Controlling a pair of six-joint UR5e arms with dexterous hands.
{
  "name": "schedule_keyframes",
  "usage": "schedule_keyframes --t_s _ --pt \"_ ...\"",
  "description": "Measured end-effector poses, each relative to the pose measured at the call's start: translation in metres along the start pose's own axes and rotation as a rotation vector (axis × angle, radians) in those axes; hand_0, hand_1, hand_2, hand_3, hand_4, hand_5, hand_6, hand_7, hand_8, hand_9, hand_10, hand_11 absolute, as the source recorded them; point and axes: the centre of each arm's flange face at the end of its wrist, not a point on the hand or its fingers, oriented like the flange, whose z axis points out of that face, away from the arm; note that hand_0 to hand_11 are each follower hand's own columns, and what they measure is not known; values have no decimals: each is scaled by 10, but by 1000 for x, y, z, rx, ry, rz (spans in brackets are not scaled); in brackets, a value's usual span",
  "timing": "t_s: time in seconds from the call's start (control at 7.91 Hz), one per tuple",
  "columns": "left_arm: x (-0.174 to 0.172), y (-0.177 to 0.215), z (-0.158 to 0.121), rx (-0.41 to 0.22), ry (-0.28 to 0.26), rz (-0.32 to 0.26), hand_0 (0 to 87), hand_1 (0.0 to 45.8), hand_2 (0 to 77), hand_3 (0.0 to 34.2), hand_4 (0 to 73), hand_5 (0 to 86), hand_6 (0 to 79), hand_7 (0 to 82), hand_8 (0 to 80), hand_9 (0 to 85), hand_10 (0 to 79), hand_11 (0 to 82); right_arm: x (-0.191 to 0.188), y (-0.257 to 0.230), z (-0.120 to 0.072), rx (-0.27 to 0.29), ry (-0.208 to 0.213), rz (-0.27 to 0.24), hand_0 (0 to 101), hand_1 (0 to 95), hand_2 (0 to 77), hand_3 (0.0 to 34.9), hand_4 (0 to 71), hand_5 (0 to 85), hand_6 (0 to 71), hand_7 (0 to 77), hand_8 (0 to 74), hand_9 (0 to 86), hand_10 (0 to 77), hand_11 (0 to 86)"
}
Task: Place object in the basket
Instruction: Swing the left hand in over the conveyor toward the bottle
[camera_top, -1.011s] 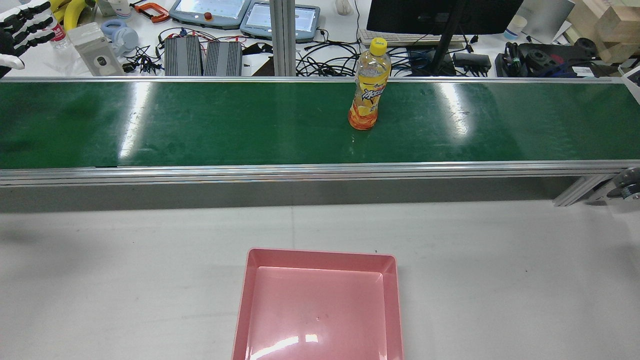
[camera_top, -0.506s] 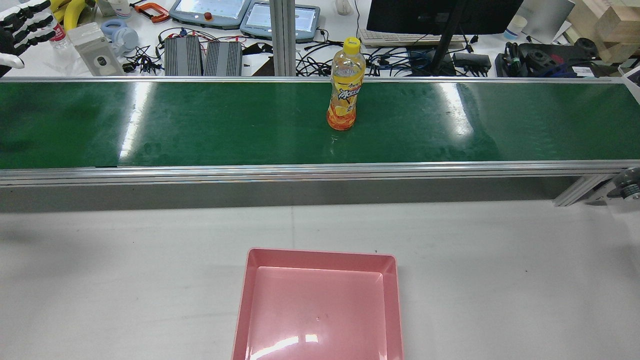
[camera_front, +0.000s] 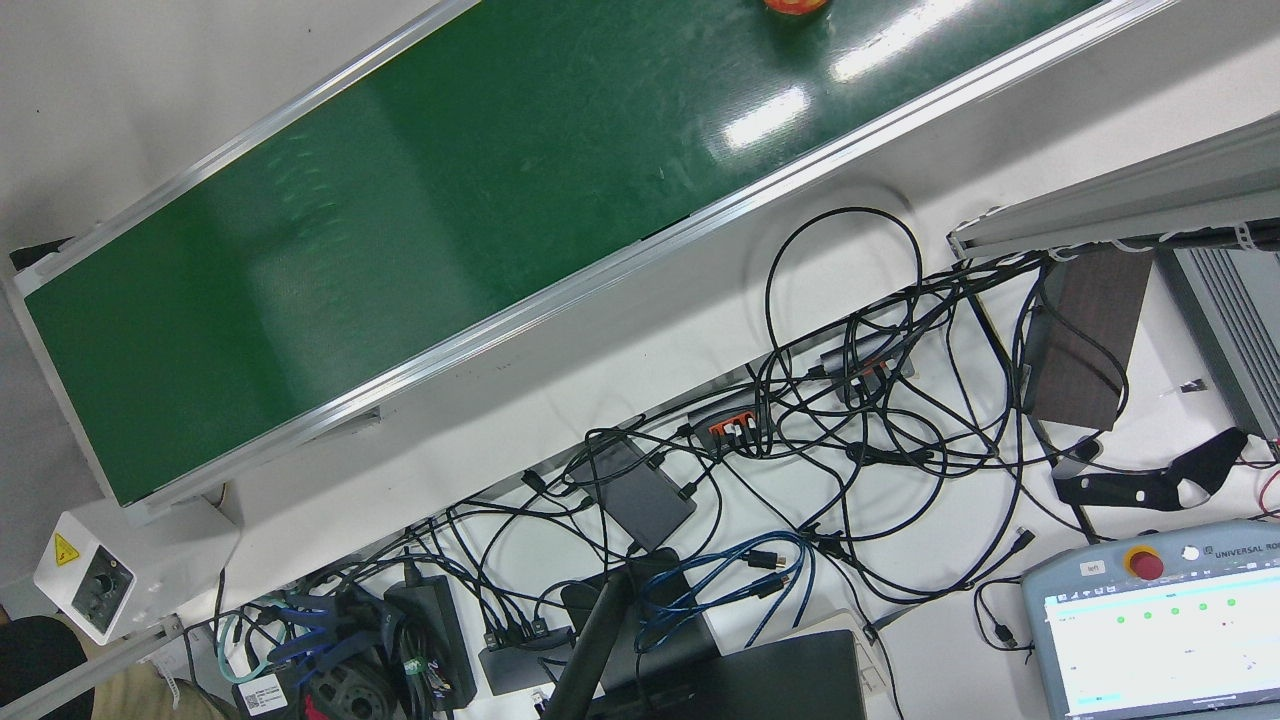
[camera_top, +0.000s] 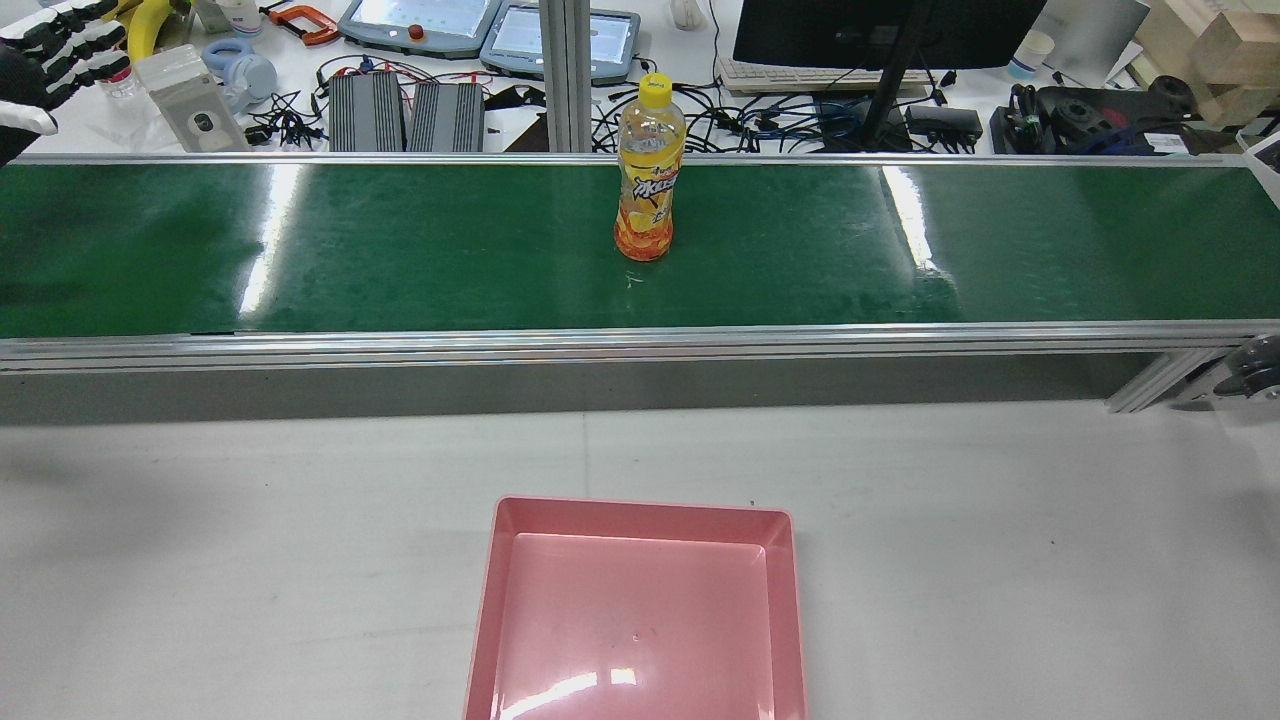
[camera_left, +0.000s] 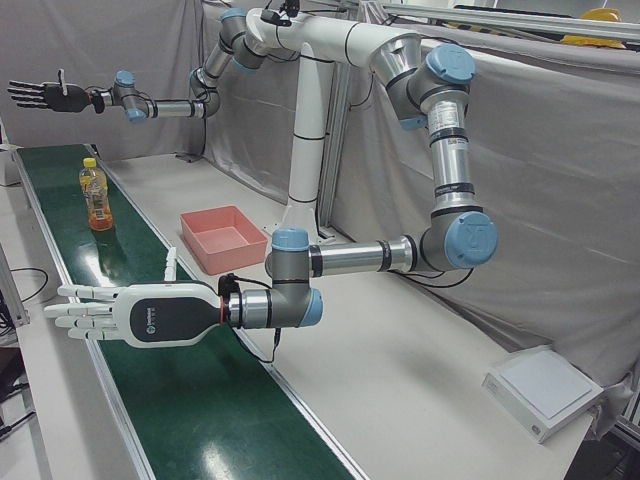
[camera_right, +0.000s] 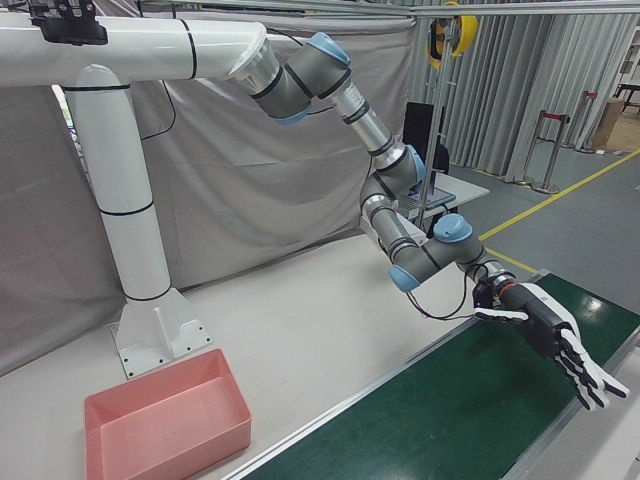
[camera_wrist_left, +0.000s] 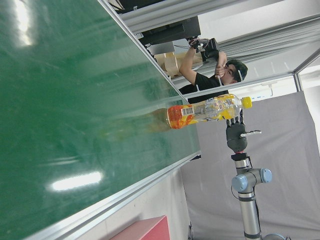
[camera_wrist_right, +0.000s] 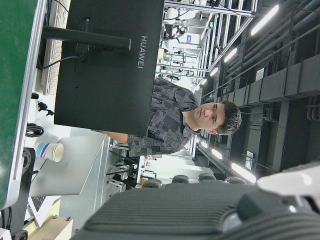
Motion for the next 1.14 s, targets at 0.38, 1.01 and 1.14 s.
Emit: schedule_keyframes --t_s 0.38,1.01,1.14 --pt "-19 14 8 -4 -33 -18 467 38 0 1 153 93 5 5 65 98 76 114 0 0 0 0 0 0 1 0 5 3 0 0 0 5 0 0 0 0" --pt "-108 127 82 -98 -157 -41 468 38 0 0 158 93 5 5 65 109 76 120 0 0 0 -1 0 0 1 0 5 3 0 0 0 5 0 0 0 0" --pt "-128 152 93 -130 -179 -56 468 38 0 0 158 93 5 5 60 109 76 120 0 0 0 -1 0 0 1 0 5 3 0 0 0 5 0 0 0 0"
